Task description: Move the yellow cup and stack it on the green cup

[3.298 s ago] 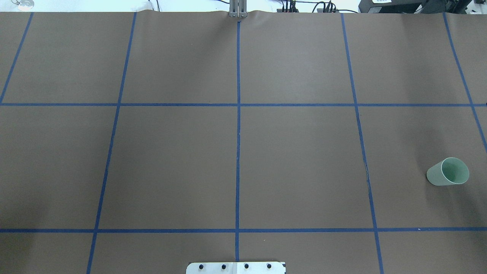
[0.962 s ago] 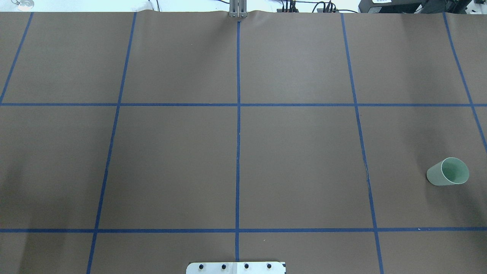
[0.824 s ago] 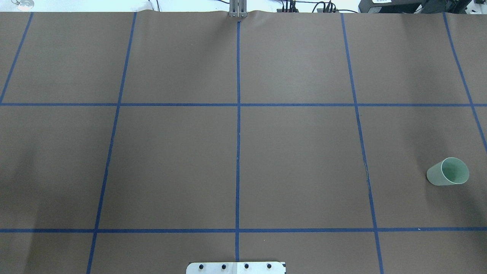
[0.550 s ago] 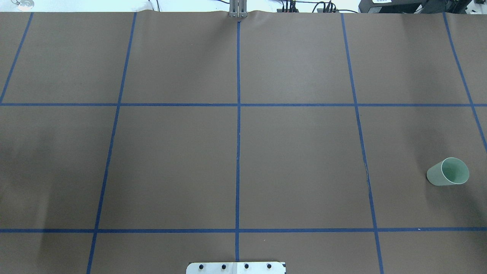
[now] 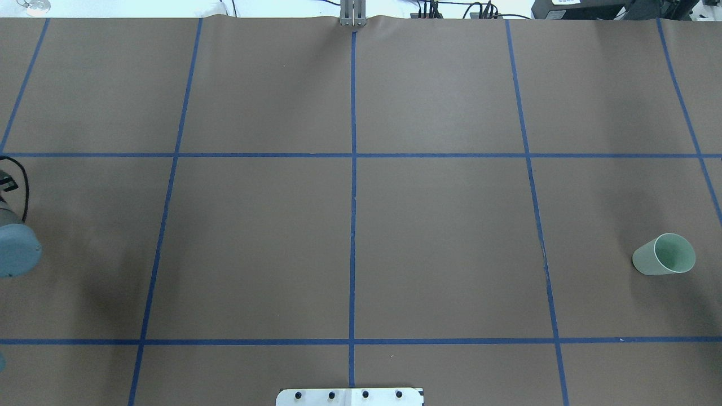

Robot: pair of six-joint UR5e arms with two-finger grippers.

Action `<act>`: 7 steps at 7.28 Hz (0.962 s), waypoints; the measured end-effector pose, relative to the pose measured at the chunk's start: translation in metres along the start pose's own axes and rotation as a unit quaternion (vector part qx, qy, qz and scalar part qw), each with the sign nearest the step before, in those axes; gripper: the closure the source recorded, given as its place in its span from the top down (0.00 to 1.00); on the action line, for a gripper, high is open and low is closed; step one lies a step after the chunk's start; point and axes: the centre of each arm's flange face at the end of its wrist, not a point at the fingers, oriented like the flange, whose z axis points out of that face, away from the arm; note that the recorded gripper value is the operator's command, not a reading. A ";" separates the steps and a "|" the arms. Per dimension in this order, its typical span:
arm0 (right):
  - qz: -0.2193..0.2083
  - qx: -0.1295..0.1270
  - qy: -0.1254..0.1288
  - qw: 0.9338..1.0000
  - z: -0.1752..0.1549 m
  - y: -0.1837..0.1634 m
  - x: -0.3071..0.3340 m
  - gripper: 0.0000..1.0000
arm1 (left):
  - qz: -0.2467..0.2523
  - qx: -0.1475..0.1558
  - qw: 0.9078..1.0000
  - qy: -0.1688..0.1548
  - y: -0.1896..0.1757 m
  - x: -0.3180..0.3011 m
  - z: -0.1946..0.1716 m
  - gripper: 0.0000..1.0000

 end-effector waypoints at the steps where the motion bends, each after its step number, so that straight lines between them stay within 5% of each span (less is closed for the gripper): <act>1: 0.000 -0.003 -0.007 1.000 0.000 0.000 -0.001 1.00 | 0.008 -0.001 0.999 0.044 -0.009 0.030 -0.014 0.44; 4: -0.004 -0.003 -0.022 1.000 -0.001 -0.004 -0.007 1.00 | 0.015 0.009 0.984 0.178 -0.024 0.132 -0.053 0.44; 7: -0.007 -0.001 -0.023 1.000 -0.001 -0.005 -0.009 1.00 | 0.007 0.028 0.960 0.277 -0.044 0.186 -0.094 0.44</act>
